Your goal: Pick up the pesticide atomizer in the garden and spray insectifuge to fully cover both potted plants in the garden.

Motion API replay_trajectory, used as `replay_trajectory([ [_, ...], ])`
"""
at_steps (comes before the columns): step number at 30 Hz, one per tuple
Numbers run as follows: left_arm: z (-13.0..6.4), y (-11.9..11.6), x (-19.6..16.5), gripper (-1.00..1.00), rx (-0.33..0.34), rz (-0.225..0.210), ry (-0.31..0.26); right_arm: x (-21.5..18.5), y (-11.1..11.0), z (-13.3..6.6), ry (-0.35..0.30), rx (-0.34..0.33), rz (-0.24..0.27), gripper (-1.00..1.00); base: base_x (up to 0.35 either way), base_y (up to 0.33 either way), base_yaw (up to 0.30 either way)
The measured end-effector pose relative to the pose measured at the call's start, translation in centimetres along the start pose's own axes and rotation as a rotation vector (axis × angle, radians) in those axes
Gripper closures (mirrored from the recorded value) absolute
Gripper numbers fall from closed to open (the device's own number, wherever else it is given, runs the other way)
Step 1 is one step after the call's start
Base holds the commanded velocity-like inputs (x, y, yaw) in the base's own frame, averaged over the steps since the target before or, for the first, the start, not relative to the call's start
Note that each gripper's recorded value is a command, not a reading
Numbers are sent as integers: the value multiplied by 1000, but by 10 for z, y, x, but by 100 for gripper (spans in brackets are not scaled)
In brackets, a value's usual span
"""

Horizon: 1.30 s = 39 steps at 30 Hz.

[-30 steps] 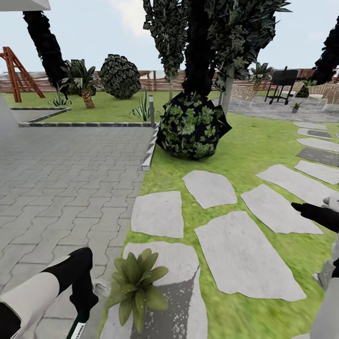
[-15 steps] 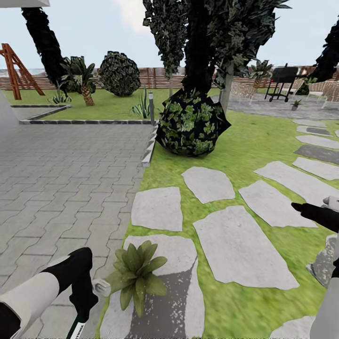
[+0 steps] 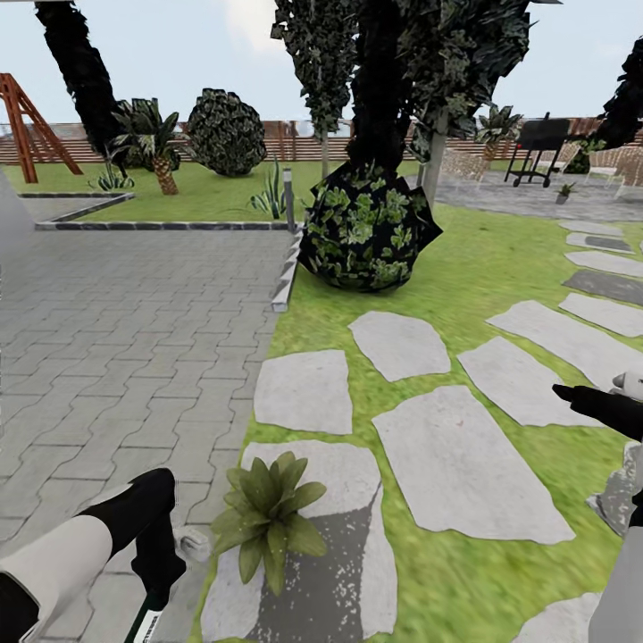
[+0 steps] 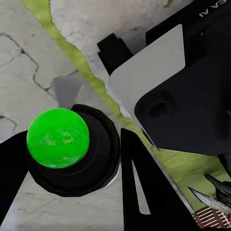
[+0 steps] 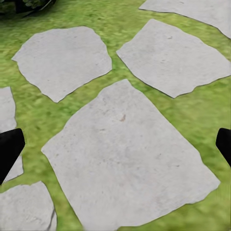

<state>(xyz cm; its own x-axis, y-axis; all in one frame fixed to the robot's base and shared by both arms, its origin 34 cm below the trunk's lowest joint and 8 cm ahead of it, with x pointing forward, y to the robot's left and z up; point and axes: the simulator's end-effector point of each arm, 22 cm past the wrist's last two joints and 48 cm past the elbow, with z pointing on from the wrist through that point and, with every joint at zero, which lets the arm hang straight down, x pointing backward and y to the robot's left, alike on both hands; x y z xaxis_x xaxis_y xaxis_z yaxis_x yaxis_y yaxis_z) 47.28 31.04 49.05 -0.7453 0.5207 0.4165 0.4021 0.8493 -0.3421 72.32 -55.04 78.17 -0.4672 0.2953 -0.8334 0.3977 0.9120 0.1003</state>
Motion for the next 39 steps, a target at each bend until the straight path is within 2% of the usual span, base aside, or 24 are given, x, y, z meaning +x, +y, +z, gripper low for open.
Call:
replay_trajectory([
  [8,-1,0,-1,100,-1,1,-1,0,0,0,-1,0,1,-100,0,239,-33],
  [17,-2,1,-4,100,-3,4,-2,3,0,3,7,1,-1,-100,0,15,-223],
  [23,-27,9,-22,100,-26,10,-40,6,0,5,12,3,-2,-100,0,0,-153],
  [32,-94,22,-61,100,-87,25,-141,7,-1,5,13,5,-2,-100,0,0,-10],
  [35,-97,24,-62,100,-92,26,-142,7,-1,5,13,5,-2,-100,0,0,0],
  [39,-86,23,-56,100,-114,46,-100,7,-1,5,13,5,-3,-100,0,0,-131],
])
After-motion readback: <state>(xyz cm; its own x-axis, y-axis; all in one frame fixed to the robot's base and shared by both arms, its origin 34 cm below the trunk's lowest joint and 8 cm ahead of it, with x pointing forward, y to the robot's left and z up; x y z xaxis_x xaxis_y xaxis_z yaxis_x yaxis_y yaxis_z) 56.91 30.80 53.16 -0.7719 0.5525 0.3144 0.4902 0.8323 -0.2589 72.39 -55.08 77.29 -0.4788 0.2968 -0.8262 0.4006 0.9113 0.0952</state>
